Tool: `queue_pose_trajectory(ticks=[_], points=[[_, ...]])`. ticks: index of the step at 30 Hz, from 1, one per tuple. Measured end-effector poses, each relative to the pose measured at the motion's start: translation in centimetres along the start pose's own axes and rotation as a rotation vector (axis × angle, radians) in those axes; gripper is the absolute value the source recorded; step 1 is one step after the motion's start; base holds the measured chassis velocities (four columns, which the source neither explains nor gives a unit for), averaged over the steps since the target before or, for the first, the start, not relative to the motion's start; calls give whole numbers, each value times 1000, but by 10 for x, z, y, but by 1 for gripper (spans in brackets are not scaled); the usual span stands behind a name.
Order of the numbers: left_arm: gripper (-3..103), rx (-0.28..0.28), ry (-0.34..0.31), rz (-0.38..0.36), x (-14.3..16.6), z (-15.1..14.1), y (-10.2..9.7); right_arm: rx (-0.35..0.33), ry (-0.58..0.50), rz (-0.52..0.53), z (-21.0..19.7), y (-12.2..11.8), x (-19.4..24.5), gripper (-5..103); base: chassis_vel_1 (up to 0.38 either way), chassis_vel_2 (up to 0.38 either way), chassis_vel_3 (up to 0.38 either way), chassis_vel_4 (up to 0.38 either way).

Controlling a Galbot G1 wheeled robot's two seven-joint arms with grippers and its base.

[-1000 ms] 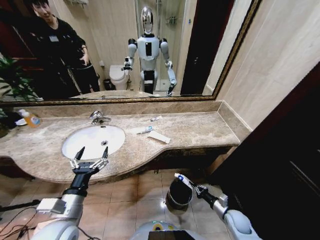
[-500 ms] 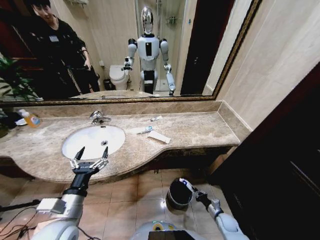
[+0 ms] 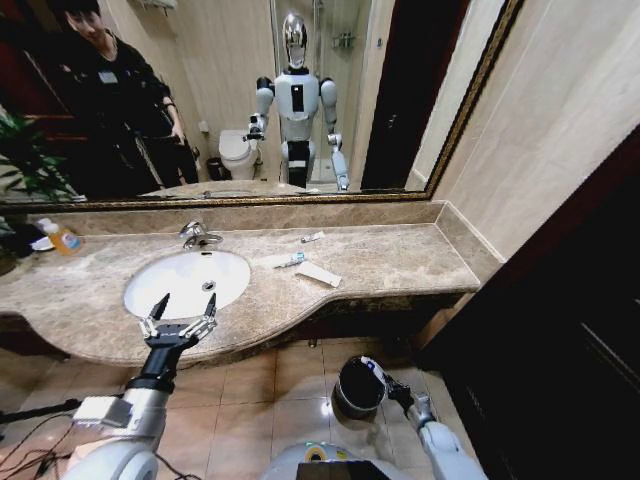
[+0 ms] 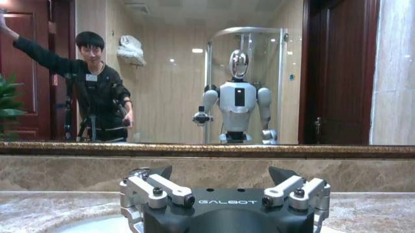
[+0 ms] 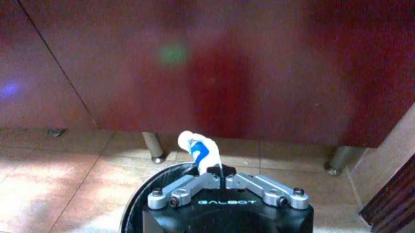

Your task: Pick up the trash from the sink and place it in the trash bin.

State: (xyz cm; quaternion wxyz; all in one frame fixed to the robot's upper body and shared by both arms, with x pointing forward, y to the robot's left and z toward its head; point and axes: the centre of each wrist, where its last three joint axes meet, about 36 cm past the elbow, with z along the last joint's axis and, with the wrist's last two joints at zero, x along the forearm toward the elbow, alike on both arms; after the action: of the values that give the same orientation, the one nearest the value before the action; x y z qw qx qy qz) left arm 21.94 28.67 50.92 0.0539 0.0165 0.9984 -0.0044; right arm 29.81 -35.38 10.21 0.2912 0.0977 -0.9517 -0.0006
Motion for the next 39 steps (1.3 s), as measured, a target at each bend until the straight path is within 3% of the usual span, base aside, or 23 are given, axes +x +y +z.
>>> queue_pose_trajectory(ticks=[6,9,10,16,17,20,23,27,28,29,31,39], points=[[100,0,0,0,0,0,0,18,34,-9,3,4,0,-2,0,0,0,0],[100,0,0,0,0,0,0,39,33,-19,4,8,-1,14,0,0,0,0],[100,0,0,0,0,0,0,39,33,-19,4,8,-1,14,0,0,0,0],[100,0,0,0,0,0,0,48,9,-23,-4,21,-4,41,0,0,0,0],[100,0,0,0,0,0,0,48,9,-23,-4,21,-4,41,0,0,0,0],[100,0,0,0,0,0,0,48,2,-29,-7,27,0,57,0,0,0,0],[100,0,0,0,0,0,0,50,-4,-33,-8,28,6,62,0,0,0,0],[100,0,0,0,0,0,0,61,-8,-58,-13,22,20,73,0,0,0,0],[100,0,0,0,0,0,0,66,-8,-65,-14,20,24,84,0,0,0,0],[100,0,0,0,0,0,0,66,-8,-65,-14,20,24,84,0,0,0,0],[100,0,0,0,0,0,0,80,-24,-79,-20,13,39,95,0,0,0,0],[100,0,0,0,0,0,0,60,-78,-94,-31,9,60,100,0,0,0,0]])
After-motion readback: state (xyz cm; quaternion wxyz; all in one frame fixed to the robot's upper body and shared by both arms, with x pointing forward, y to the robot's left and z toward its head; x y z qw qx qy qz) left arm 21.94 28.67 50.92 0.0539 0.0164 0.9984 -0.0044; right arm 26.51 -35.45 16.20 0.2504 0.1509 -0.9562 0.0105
